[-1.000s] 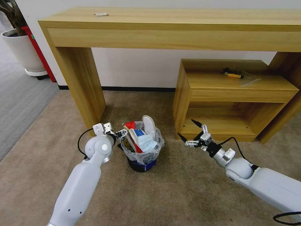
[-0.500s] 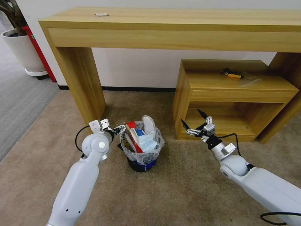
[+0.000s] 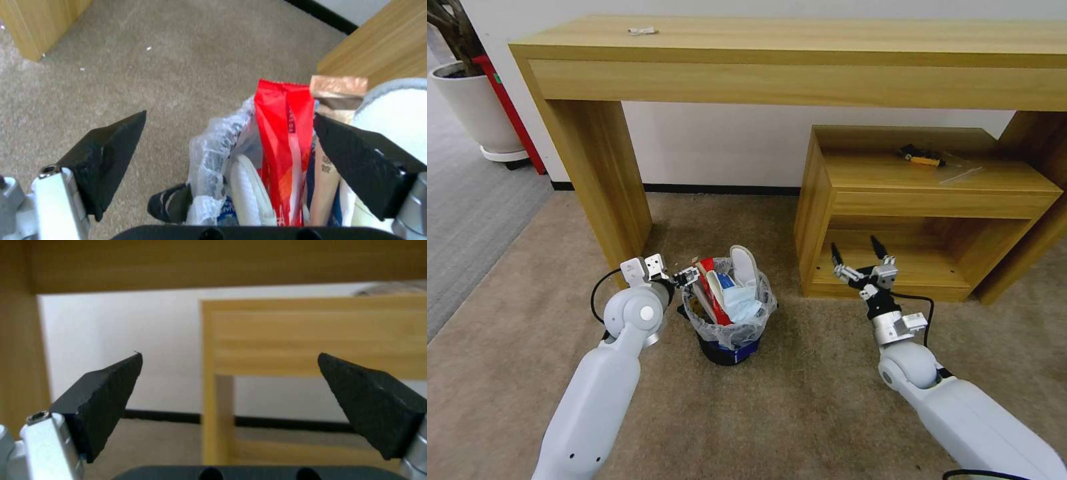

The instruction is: Pick up the trash bin and place the garbage on the floor into it.

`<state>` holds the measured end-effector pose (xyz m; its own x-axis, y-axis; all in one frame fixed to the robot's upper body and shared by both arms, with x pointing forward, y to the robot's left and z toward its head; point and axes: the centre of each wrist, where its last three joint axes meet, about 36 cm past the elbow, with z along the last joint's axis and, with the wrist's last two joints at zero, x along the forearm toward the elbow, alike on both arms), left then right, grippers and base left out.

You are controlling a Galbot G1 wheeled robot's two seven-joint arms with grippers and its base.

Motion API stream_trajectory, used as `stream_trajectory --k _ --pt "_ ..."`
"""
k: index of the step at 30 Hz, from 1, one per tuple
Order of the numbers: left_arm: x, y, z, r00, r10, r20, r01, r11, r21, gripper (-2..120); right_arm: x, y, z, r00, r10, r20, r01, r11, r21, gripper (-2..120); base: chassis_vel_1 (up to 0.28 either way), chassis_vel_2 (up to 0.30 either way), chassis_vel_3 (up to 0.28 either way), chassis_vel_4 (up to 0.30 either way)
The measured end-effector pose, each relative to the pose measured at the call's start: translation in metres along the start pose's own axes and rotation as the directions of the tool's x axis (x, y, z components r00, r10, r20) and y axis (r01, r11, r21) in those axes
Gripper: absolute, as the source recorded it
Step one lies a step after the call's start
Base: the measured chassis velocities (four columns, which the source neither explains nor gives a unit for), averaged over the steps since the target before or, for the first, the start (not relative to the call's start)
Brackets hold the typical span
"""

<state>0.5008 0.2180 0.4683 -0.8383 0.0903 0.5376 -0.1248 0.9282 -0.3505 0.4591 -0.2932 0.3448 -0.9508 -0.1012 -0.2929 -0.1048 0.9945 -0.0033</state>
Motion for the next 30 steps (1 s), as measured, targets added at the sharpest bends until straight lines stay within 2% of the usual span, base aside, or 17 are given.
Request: stream_trajectory --k 4,5,7,10,12,14,20,23,27,28,30 --pt "0.003 0.007 -0.003 0.999 0.011 0.036 -0.01 1.0 -0.011 99 0.003 -0.011 0.0 0.993 0.106 -0.042 -0.104 0.993 0.051 100 0.0 0.0 0.0 0.0" --pt "0.005 0.011 -0.003 0.999 0.018 0.044 -0.018 1.0 -0.009 99 0.005 -0.013 -0.003 0.983 0.166 -0.078 -0.161 0.985 0.065 100 0.0 0.0 0.0 0.0" --pt "0.006 0.013 -0.002 0.999 0.016 0.05 -0.016 1.0 -0.013 99 0.006 -0.015 -0.004 0.979 0.184 -0.091 -0.178 0.981 0.073 100 0.0 0.0 0.0 0.0" --pt "0.01 0.013 0.004 0.998 0.026 0.056 -0.025 1.0 -0.019 99 0.017 -0.028 -0.003 0.952 0.267 -0.151 -0.249 0.96 0.127 100 0.0 0.0 0.0 0.0" --pt "0.01 0.013 0.006 0.998 0.028 0.056 -0.027 0.999 -0.019 99 0.02 -0.031 -0.002 0.947 0.276 -0.164 -0.255 0.957 0.136 100 0.0 0.0 0.0 0.0" --pt "0.012 0.009 0.012 0.998 0.042 0.051 -0.041 0.999 -0.017 99 0.035 -0.053 0.006 0.932 0.296 -0.208 -0.258 0.947 0.192 100 0.0 0.0 0.0 0.0" --pt "0.013 0.003 0.021 0.998 0.048 0.043 -0.047 0.999 -0.016 99 0.048 -0.078 0.013 0.903 0.33 -0.276 -0.266 0.933 0.243 100 0.0 0.0 0.0 0.0" --pt "0.013 0.002 0.023 0.998 0.048 0.042 -0.047 0.999 -0.017 99 0.054 -0.085 0.02 0.905 0.313 -0.289 -0.248 0.938 0.242 100 0.0 0.0 0.0 0.0" --pt "0.012 0.002 0.024 0.998 0.047 0.038 -0.046 0.999 -0.021 99 0.071 -0.095 0.033 0.923 0.234 -0.304 -0.172 0.961 0.218 100 0.0 0.0 0.0 0.0" --pt "0.012 0.003 0.026 0.999 0.043 0.032 -0.043 0.999 -0.023 99 0.078 -0.104 0.041 0.957 0.131 -0.259 -0.09 0.982 0.165 100 0.0 0.0 0.0 0.0" --pt "0.011 0.003 0.028 0.999 0.042 0.026 -0.041 0.999 -0.025 99 0.083 -0.112 0.047 0.978 -0.002 -0.207 0.027 0.992 0.121 100 0.0 0.0 0.0 0.0"
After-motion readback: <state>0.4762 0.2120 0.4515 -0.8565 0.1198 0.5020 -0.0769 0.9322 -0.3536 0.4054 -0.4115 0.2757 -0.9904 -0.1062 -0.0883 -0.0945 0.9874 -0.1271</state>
